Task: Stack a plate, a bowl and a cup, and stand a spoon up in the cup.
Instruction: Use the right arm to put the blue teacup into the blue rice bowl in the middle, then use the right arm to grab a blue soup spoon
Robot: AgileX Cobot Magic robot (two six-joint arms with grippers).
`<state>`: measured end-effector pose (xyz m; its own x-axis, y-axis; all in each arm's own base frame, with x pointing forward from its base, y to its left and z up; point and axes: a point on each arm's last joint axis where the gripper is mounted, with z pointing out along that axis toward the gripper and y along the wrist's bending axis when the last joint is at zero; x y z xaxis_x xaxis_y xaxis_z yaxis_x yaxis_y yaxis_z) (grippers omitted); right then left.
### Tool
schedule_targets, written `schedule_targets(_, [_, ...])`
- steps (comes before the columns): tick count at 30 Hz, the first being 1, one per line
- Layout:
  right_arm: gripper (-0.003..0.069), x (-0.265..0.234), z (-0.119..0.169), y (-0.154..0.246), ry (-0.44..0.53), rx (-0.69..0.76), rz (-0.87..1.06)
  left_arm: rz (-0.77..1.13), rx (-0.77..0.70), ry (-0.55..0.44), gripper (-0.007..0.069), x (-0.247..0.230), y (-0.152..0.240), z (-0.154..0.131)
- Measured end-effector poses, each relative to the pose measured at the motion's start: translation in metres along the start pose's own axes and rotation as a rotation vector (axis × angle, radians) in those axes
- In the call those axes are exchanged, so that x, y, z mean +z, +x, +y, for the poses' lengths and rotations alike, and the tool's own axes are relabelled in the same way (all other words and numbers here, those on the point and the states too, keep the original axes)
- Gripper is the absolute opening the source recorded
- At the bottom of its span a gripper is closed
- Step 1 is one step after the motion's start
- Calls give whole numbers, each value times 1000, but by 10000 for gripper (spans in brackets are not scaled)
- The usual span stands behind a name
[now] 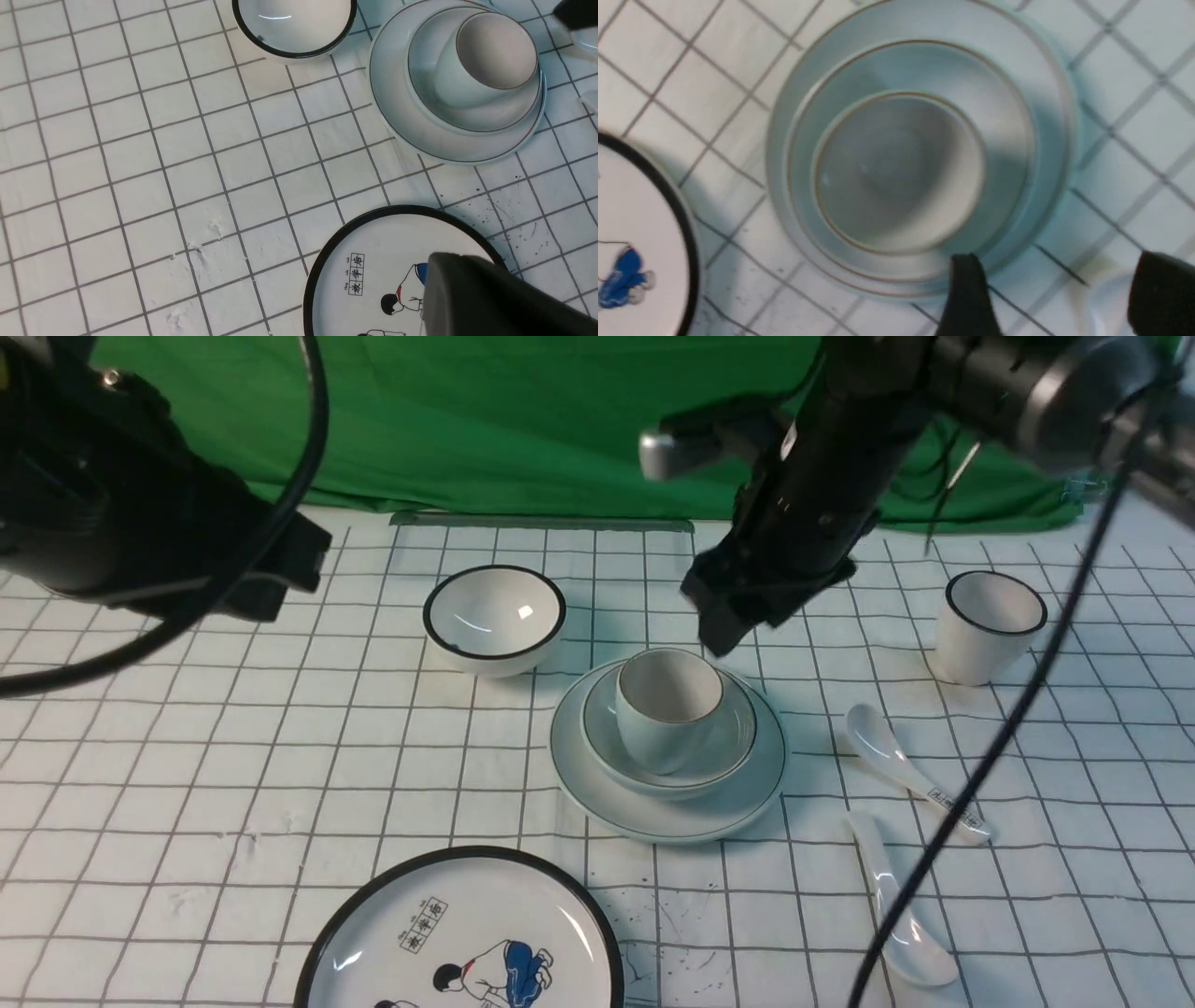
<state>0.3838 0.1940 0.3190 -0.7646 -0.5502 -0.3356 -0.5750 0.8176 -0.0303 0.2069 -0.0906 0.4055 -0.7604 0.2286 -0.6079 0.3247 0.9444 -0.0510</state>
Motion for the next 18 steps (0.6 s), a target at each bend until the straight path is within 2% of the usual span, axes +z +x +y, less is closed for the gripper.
schedule_targets(1, [475,-17,-4,6,56,19,-17,4,0,1,1,0,0,0])
schedule_targets(2, [476,-18,-4,8,66,23,-15,6,0,2,1,0,1,0])
schedule_targets(4, [488,-47,-10,28,144,80,-32,14,0,2,1,0,1,0])
schedule_targets(8, [504,-53,-13,68,154,163,28,20,-5,10,1,0,2,-1])
schedule_targets(11, [505,-22,-10,89,132,184,91,21,-13,29,1,0,2,-3])
schedule_targets(12, [505,4,-7,99,104,192,123,23,-14,41,1,2,3,-4])
schedule_targets(13, [505,7,-6,100,97,197,127,24,-13,41,1,2,3,-4])
schedule_targets(15, [505,57,-3,111,67,242,199,50,5,49,1,10,9,-4])
schedule_targets(18, [505,86,-9,111,66,268,238,87,7,48,1,18,16,-4])
